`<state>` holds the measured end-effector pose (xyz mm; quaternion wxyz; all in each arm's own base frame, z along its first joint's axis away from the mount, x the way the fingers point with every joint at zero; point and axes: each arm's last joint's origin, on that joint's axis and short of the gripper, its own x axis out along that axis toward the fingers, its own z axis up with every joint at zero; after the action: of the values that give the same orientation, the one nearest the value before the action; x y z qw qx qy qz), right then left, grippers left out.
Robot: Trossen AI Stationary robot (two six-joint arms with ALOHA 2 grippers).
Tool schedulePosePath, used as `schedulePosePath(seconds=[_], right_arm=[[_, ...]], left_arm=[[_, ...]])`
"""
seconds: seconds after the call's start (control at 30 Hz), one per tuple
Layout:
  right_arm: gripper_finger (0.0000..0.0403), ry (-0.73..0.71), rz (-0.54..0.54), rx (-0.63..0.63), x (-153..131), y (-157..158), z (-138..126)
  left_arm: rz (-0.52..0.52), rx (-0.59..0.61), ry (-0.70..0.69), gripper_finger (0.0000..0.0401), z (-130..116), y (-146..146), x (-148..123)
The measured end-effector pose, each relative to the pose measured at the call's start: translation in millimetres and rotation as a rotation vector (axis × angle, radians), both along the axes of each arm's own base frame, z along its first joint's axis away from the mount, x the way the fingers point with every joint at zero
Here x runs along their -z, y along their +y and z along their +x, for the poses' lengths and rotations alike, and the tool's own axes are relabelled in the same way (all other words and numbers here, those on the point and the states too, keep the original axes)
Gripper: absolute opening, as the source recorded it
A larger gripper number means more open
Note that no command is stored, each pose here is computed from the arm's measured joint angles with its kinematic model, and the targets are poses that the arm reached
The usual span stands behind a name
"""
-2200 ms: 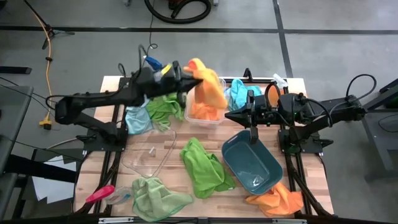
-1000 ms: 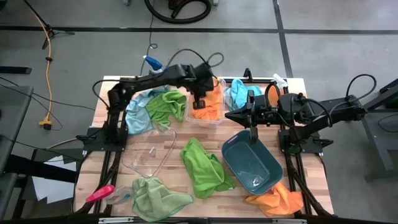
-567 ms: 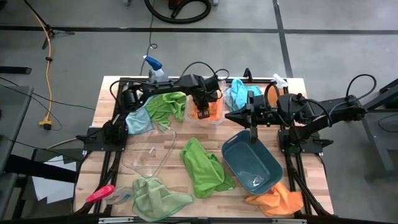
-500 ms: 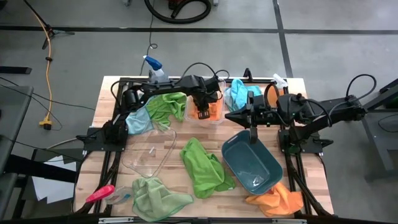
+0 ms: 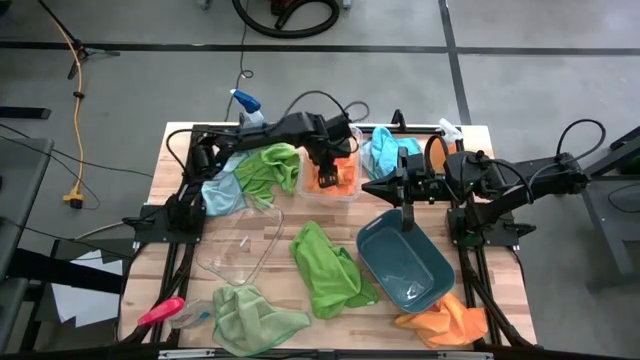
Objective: Sort microfiber towel by color & place in baskets
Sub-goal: Put the orange microfiber towel into the top transparent bin
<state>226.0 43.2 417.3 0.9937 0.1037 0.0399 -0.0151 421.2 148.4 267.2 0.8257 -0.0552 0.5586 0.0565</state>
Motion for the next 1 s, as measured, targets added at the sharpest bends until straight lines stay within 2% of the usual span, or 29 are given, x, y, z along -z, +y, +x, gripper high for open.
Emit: schedulePosePath(seconds=[0.13, 0.23, 0.4, 0.5, 0.67, 0.83, 0.9, 1.0], right_arm=[[0.0, 0.0, -0.008, -0.001, 0, 0, 0], [0.0, -0.001, -0.011, -0.001, 0, 0, 0], [0.0, -0.002, -0.008, 0.008, 0, -2, 0], [0.0, -0.001, -0.008, 0.017, 0, -4, 1], [0.0, -0.001, -0.011, 0.037, 0, -9, 1], [0.0, -0.001, -0.011, 0.055, 0, -13, 2], [0.0, -0.001, -0.011, 0.06, 0, -14, 2], [0.0, 0.0, -0.026, 0.06, 0, -14, 2]], left_arm=[[0.025, -0.026, -0.087, 0.0199, -13, -3, -40], [0.077, -0.054, -0.14, 0.021, -30, -5, -74], [0.103, -0.203, -0.283, 0.021, -79, -9, -137], [0.072, -0.264, -0.399, 0.021, -111, -23, -173], [0.077, -0.229, -0.602, 0.0209, -155, -67, -220], [0.076, -0.095, -0.825, 0.0209, -177, -115, -233], [0.078, -0.06, -0.874, 0.0209, -181, -132, -224], [0.076, -0.02, -0.915, 0.0209, -181, -153, -198]])
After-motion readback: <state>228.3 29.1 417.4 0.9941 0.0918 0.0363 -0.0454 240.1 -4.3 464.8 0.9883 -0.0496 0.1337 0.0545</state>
